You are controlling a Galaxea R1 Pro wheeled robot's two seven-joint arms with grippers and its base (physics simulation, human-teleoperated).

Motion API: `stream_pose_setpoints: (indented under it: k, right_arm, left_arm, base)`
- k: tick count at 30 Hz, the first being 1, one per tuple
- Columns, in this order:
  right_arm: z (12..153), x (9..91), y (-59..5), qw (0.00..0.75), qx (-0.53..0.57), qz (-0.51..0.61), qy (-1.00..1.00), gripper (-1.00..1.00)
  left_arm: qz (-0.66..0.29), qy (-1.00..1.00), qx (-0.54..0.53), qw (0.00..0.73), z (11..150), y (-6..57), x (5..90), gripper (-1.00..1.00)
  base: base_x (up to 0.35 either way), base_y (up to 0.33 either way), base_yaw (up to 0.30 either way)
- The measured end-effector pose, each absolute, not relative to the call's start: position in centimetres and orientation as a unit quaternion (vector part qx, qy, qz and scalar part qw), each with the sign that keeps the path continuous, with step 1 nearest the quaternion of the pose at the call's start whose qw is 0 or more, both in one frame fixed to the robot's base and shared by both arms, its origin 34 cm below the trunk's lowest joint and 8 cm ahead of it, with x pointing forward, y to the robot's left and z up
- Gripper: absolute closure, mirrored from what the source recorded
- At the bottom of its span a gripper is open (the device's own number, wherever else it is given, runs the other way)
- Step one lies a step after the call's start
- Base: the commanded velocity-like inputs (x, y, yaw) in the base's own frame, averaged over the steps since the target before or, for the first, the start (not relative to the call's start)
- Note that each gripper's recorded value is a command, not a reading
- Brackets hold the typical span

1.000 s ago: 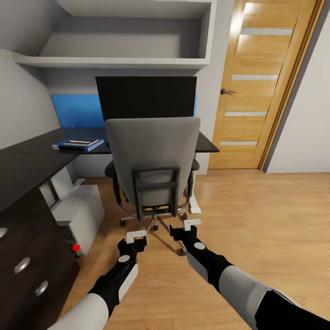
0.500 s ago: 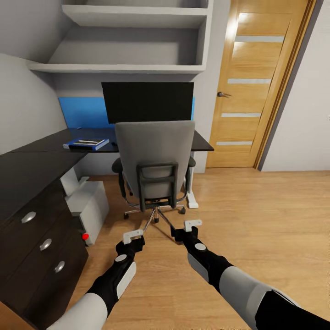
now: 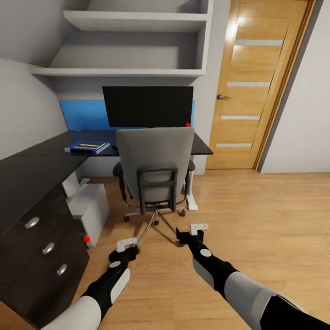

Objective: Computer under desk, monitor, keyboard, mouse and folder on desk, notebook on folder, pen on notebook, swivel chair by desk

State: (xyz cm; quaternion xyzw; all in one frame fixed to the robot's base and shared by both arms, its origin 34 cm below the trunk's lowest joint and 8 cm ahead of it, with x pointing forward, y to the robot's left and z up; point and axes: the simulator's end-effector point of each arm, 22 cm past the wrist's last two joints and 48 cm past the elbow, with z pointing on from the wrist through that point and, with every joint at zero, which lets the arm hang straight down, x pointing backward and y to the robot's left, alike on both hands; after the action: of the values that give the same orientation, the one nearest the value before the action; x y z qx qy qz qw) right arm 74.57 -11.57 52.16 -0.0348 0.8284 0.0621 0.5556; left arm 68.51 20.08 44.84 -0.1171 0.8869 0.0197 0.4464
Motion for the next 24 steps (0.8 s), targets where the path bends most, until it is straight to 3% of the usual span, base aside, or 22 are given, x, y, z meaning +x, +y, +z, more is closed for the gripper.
stream_pose_setpoints:
  k: [10,22,24]
  right_arm:
    - [52.7,74.0,-13.4,0.549,-0.023,0.041,0.834,-1.00]
    - [53.7,72.3,-15.8,0.567,0.018,0.007,0.824,-1.00]
    - [48.9,67.3,-17.9,0.541,0.027,-0.015,0.840,-1.00]
  left_arm:
    - [0.035,0.905,-0.113,0.410,43.7,20.8,66.4,-1.00]
    - [0.048,0.898,-0.120,0.421,44.8,21.5,65.4,-1.00]
    - [0.067,0.917,-0.114,0.375,41.0,21.8,60.6,-1.00]
  base:
    - [0.000,0.000,0.000]
    - [0.000,0.000,0.000]
    - [0.000,0.000,0.000]
